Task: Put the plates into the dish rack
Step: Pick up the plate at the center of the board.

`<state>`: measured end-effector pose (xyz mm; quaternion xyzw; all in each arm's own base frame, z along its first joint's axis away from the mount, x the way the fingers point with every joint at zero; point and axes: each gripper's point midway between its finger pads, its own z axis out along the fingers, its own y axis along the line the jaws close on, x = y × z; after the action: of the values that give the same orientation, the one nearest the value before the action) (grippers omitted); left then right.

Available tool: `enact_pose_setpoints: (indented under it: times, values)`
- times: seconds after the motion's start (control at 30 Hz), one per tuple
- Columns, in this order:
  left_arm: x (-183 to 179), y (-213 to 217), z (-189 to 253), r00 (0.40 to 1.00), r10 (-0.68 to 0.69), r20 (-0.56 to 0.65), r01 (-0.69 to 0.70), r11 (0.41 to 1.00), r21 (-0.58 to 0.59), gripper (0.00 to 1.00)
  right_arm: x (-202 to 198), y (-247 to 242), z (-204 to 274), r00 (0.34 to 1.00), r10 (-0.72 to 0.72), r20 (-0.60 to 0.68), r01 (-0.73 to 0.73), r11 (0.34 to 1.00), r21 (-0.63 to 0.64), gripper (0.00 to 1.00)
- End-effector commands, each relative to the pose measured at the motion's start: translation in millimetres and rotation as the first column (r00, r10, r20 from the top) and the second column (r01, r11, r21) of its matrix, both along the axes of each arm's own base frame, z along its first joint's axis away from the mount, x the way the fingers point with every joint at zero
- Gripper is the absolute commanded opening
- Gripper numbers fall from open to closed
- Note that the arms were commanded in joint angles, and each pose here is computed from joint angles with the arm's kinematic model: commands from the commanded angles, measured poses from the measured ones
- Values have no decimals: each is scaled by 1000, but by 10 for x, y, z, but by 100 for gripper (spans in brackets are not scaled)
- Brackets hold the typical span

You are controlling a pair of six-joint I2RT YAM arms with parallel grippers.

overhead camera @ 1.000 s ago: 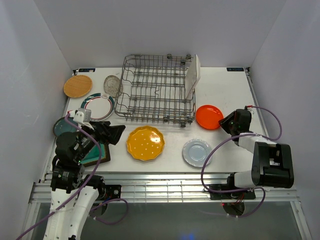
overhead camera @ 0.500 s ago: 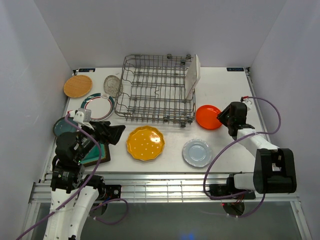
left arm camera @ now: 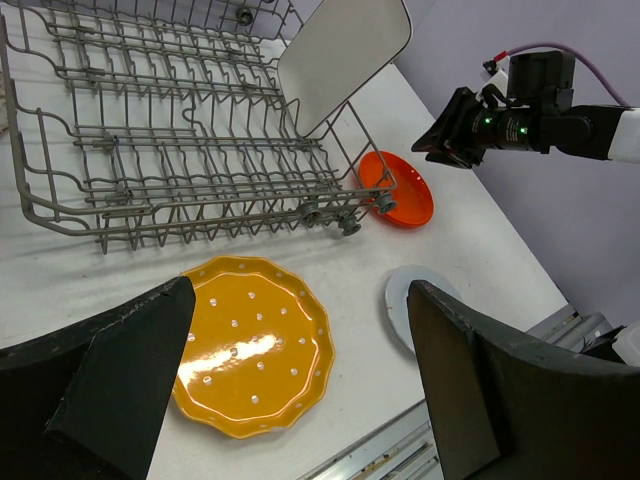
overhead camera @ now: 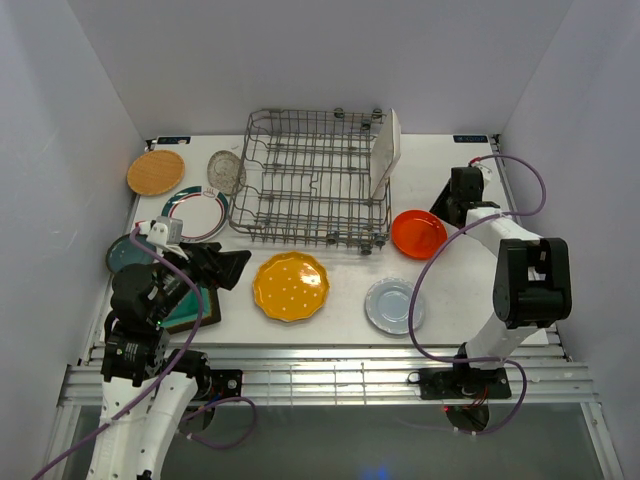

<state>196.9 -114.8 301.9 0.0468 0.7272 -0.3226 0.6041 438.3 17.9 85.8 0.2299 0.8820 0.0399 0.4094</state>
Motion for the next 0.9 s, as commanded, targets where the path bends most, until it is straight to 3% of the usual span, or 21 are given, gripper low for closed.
enact_pose_setpoints:
  times: [0.0,0.07,0.17,0.87]
  values:
    - [7,-20,8,1000,-14,13,14,1000,8,98,-60,-115,-50,999,-19,-48,15,997,-71,47]
    - [8,-19,8,1000,-13,13,13,1000,9,98,-53,-91,-49,999,5,-54,-9,997,-71,57]
    - [14,-25,-1,1000,-16,8,16,1000,9,98,-88,-81,-94,997,19,-79,-24,997,-73,59]
    - [28,-27,-16,1000,-16,0,16,1000,10,98,-260,-91,-317,981,0,-196,-37,982,-183,56]
